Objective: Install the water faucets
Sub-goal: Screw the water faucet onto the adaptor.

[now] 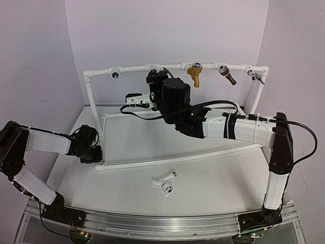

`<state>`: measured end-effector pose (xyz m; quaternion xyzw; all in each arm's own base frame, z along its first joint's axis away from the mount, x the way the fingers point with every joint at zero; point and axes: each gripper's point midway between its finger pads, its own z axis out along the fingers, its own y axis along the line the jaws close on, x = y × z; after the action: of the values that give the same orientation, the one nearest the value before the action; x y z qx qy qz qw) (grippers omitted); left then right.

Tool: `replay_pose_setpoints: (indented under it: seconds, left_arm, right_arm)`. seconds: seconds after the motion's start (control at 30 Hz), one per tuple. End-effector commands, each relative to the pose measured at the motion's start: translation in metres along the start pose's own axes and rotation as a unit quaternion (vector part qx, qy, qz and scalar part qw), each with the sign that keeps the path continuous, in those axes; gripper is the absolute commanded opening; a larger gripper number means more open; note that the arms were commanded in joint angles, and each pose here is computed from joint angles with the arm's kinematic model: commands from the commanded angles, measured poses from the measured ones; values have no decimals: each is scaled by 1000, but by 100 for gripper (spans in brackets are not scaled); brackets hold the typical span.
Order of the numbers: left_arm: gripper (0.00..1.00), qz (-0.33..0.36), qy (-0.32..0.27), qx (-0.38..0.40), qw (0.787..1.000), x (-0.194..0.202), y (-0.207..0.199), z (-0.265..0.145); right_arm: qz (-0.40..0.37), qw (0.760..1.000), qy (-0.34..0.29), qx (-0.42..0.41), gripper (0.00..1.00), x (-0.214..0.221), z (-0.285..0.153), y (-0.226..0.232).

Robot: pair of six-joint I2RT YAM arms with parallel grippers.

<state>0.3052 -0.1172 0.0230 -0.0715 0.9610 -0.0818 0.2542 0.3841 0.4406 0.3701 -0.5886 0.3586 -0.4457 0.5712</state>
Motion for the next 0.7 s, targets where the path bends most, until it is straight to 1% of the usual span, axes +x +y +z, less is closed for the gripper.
replay_pose_setpoints:
  seconds: [0.0,0.1,0.3,0.4,0.57,0.63,0.67]
  left_arm:
    - [0,40,18,118,992,10,-53,-5]
    - [0,40,19,117,992,10,-53,-5]
    - [0,40,19,119,992,11,-53,-5]
    - [0,40,19,119,992,11,-54,-5]
    - [0,42,21,120,992,11,-54,-5]
    - [0,42,21,121,992,11,-54,-5]
    - [0,42,20,122,991,11,-55,-5]
  right_arm:
    - [2,999,30,22,80,13,15,-17]
    - [-1,999,43,21,76,17,24,-13]
    - [19,997,63,27,59,26,37,-10]
    - [39,995,81,40,49,30,41,-13]
    - [62,990,109,59,36,34,47,-15]
    - [66,989,117,67,24,35,48,-15]
    - [72,988,118,69,20,35,48,-15]
